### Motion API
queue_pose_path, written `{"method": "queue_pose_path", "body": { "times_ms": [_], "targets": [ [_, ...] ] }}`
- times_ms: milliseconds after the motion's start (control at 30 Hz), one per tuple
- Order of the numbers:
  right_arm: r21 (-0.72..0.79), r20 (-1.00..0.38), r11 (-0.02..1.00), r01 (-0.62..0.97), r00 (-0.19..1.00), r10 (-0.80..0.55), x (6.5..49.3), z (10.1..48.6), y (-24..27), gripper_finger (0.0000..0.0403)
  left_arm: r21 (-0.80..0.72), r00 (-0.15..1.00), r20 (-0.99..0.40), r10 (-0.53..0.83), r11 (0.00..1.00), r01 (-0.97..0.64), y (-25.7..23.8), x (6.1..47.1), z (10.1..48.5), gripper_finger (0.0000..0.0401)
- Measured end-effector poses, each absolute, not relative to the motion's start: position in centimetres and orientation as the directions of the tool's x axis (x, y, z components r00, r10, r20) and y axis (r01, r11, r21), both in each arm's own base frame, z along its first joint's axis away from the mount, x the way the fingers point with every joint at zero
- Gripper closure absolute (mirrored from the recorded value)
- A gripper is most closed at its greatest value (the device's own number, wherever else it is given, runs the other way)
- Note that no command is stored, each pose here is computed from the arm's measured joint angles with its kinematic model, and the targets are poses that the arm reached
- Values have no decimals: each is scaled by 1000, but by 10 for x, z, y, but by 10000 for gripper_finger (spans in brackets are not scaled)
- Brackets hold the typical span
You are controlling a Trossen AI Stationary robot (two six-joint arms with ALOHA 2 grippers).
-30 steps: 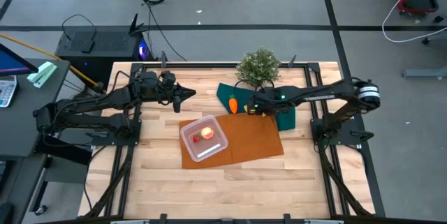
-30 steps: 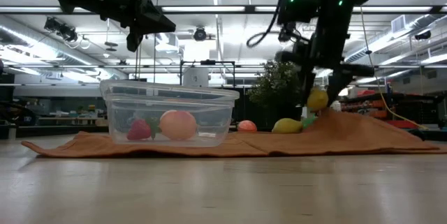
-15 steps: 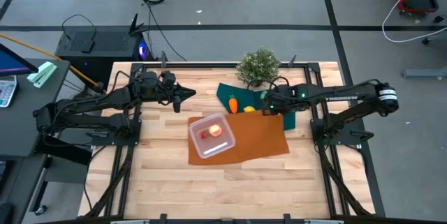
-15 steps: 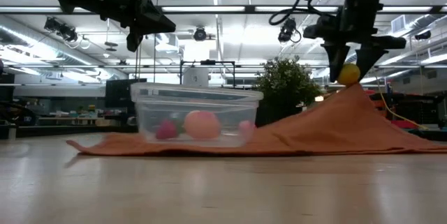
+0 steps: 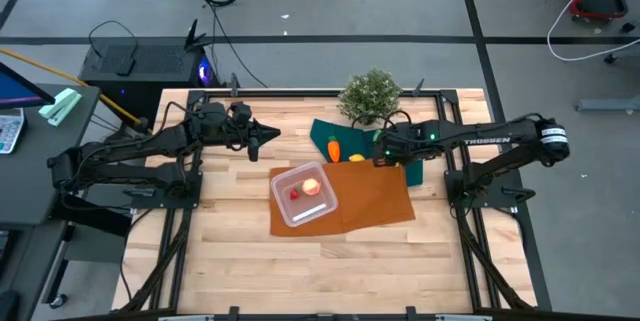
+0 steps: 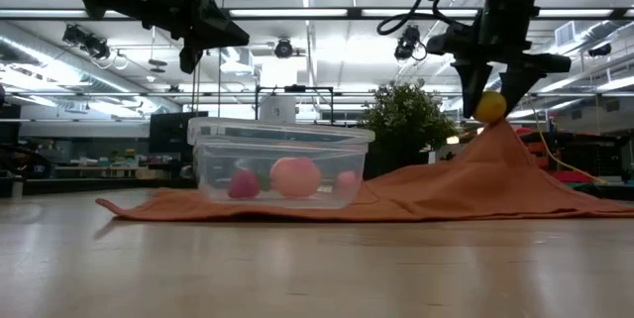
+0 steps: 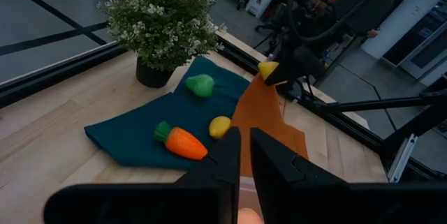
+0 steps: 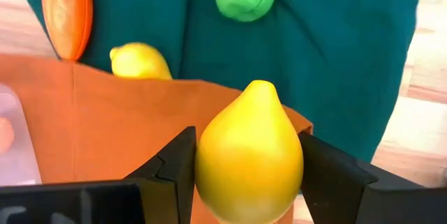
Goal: Pick and placing Produce into tupperware
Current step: Put the right yellow lemon into the transparent bin
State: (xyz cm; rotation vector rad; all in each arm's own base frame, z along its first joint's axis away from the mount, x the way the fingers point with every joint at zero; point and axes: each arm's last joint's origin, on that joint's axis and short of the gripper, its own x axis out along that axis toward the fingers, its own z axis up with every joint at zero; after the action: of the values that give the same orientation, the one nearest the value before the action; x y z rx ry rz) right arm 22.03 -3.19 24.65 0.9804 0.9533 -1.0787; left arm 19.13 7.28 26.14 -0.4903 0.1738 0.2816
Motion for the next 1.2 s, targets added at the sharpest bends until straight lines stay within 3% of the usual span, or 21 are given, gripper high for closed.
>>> {"method": "queue_pose_path", "body": {
  "times_ms": [833,933,1200],
  "targets": [
    [132,-964,253,958,184,-192,218,246,-30,238,-438,947,-231,224,845,-307,73,191,261,368],
    [106,-951,343,933,196,-239,220,246,-28,238,-438,947,-231,224,845,-307,73,191,261,372],
    [137,-959,362,922,215,-184,221,246,-26,207,-438,947,-231,224,845,-307,73,191,261,363]
  ]
}}
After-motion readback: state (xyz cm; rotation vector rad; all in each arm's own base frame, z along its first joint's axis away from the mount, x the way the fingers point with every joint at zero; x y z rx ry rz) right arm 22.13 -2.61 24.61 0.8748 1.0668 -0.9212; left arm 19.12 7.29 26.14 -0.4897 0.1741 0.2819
